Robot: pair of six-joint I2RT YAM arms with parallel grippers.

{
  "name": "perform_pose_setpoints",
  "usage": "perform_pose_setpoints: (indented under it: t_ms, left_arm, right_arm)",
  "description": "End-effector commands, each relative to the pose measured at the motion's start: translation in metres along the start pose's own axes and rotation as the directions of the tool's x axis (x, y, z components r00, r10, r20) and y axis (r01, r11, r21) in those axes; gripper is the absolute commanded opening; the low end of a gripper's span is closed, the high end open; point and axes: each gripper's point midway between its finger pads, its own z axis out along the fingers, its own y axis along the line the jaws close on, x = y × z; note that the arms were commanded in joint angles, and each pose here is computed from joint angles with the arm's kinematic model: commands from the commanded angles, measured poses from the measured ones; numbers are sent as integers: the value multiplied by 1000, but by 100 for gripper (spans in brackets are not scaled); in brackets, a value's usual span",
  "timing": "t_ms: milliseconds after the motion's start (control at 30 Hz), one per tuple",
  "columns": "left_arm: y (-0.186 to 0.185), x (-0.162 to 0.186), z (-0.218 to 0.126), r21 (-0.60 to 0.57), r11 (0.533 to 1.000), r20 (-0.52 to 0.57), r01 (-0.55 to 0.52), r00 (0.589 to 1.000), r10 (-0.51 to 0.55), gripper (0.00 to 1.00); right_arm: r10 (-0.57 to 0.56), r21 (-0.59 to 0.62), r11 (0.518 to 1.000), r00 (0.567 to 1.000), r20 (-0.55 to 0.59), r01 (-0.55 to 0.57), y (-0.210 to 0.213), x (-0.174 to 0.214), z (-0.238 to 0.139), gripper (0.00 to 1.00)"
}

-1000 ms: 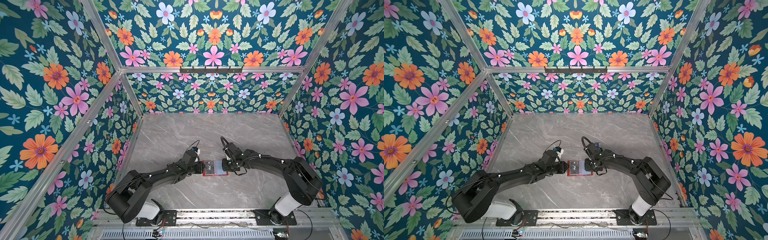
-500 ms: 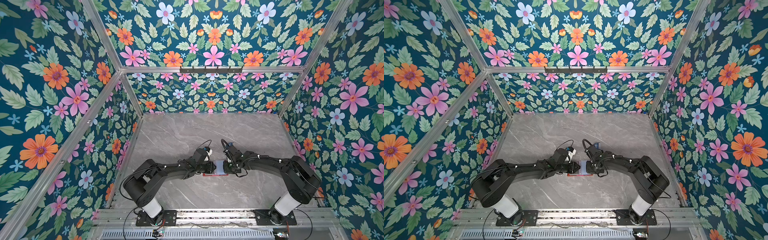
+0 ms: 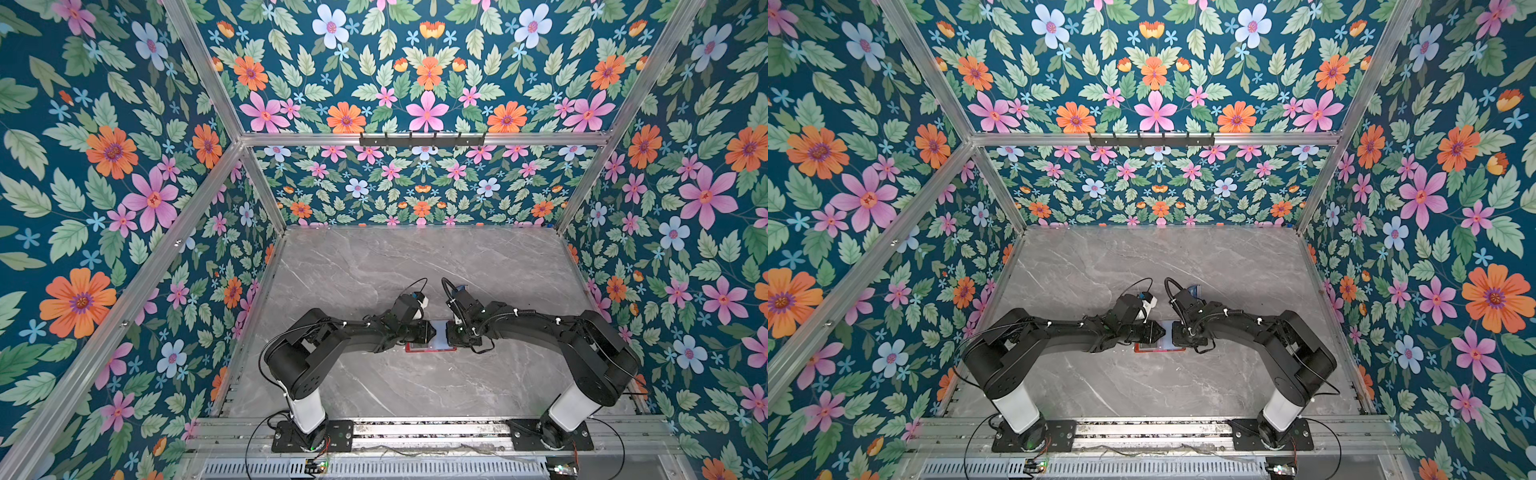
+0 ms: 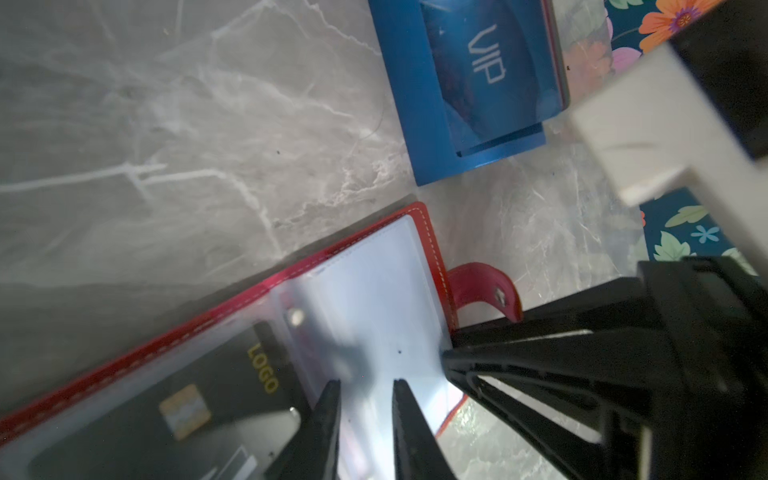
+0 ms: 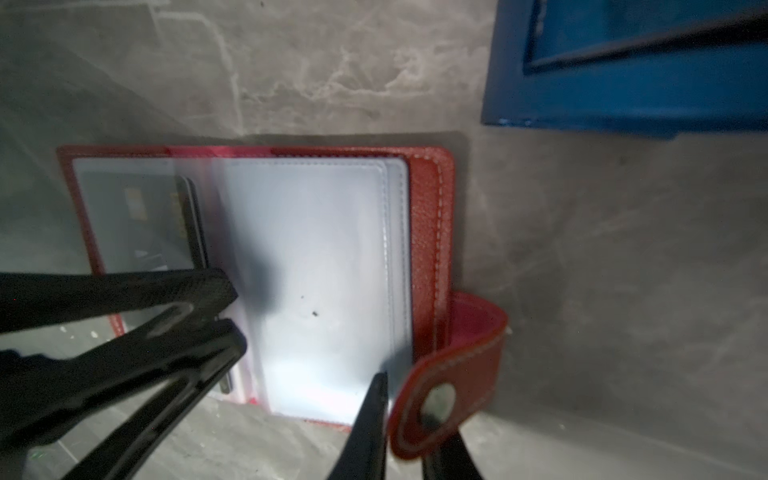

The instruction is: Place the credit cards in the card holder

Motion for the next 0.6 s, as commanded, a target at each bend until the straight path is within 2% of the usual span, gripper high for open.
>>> perform_pose_setpoints:
  t_ms: [0, 567]
  left_arm:
    - [-4, -1, 2, 20, 1000, -3, -7, 1000, 8, 25]
    - [-12, 4, 9, 87, 996, -31, 9, 999, -6, 22]
  right_arm:
    - [9, 4, 1000, 1000, -19, -9, -2, 5, 7, 17]
    - [9, 0, 1000, 1000, -22, -9, -1, 5, 8, 17]
